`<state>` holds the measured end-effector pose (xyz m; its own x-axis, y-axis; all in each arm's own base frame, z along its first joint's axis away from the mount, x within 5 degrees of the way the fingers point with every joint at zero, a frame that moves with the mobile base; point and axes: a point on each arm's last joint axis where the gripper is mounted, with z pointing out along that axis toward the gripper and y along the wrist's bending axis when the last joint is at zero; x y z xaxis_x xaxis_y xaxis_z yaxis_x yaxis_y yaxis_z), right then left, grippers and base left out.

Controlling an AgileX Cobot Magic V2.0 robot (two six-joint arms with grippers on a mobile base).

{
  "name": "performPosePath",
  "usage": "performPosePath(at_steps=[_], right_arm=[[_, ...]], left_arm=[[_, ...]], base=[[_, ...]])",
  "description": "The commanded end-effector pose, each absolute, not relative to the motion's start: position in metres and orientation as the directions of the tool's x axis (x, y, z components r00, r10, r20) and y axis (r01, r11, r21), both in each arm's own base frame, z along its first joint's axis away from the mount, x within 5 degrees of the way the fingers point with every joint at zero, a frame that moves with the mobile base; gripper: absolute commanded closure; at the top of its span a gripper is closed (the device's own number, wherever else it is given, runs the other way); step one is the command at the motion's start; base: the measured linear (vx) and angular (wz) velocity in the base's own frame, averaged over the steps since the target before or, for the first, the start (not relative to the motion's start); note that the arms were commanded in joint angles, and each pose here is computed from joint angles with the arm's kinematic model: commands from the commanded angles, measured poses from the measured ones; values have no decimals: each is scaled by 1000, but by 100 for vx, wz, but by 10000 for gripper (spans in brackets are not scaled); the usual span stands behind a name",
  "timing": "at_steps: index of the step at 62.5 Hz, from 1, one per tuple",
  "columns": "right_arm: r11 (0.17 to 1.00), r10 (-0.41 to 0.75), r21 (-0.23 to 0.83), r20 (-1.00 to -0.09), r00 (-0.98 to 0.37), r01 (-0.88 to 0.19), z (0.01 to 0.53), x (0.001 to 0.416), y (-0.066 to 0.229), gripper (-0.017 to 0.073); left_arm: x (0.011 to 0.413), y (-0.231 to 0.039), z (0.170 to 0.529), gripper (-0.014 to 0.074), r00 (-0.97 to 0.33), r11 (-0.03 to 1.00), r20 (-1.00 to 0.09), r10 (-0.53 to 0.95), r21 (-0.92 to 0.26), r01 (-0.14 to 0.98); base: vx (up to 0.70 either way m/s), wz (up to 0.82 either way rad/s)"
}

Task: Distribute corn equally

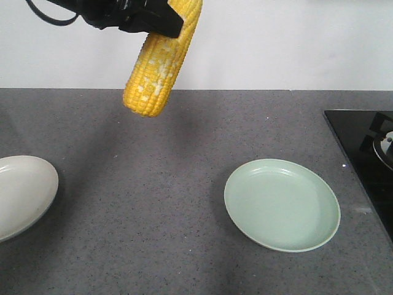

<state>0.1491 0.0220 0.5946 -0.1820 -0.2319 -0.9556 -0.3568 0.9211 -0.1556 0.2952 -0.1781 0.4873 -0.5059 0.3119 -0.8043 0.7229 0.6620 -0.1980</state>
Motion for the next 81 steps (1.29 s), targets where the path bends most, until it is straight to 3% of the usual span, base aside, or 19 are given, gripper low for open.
performPosePath(at_steps=[1, 81], right_arm=[[929, -210, -169, -973, -95, -330, 606, 144, 22, 561], [929, -210, -169, -973, -94, -329, 606, 144, 22, 561]], left_arm=[[279, -173, 515, 601, -430, 647, -872, 233, -191, 738], [279, -173, 515, 601, -430, 647, -872, 233, -191, 738]], base=[[0, 0], [0, 0]])
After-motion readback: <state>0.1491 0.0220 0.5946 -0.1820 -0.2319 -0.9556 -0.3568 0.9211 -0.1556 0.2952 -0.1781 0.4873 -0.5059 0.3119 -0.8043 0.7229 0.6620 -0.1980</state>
